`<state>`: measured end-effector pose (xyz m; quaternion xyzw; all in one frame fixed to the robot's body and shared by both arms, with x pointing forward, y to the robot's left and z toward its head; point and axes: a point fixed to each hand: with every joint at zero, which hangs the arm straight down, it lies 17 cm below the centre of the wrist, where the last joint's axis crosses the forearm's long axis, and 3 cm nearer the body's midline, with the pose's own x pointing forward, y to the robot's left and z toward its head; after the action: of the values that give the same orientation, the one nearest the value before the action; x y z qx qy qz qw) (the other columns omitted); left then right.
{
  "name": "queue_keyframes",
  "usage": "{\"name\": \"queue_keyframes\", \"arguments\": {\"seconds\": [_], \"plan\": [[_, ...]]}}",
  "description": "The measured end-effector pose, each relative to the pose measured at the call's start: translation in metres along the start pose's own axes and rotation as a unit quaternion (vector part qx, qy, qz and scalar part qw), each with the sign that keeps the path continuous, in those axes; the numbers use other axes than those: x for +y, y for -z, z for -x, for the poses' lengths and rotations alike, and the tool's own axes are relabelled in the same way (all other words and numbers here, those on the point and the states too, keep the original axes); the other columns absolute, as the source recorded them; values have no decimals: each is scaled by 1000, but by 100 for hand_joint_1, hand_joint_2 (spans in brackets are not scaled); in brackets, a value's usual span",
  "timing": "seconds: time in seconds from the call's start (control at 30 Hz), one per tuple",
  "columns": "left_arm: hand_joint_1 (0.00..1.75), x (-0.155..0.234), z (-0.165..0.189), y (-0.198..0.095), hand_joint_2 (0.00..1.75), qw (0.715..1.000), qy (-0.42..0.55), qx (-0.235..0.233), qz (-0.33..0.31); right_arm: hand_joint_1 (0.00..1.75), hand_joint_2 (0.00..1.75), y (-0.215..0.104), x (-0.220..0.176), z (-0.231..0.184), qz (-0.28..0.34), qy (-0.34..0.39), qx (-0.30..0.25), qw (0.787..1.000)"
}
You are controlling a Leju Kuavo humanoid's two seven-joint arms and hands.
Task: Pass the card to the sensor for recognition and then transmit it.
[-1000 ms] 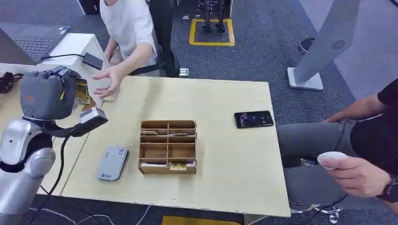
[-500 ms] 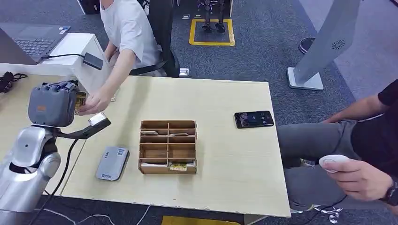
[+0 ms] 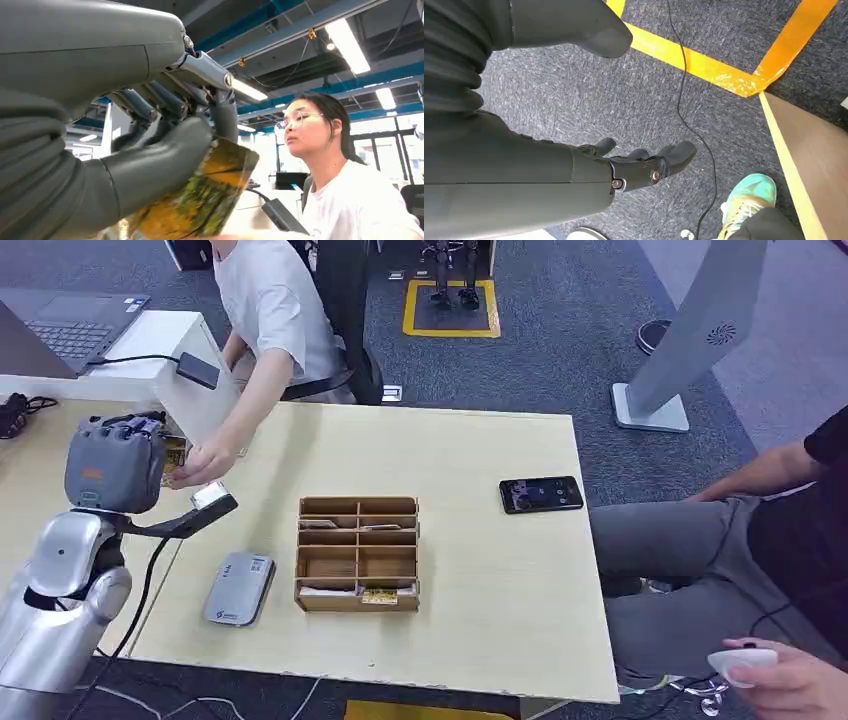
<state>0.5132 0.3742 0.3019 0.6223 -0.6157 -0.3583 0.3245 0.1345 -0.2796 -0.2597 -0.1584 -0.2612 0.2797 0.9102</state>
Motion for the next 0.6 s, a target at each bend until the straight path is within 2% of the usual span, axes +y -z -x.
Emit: {"name": "queue_keyframes", "arguments": {"seconds": [0.2, 0.33, 0.6], "plan": [[0, 4, -1, -1, 175, 1000, -23, 3, -13, 0, 175, 0, -1, 0, 1, 3, 0, 1000], [0, 6, 12, -19, 175, 999, -31, 21, -38, 0, 175, -1, -2, 3, 8, 9, 2, 1000], [0, 3, 41, -41, 175, 997, -22, 58, -46, 0, 175, -2, 0, 6, 8, 9, 4, 1000]]}}
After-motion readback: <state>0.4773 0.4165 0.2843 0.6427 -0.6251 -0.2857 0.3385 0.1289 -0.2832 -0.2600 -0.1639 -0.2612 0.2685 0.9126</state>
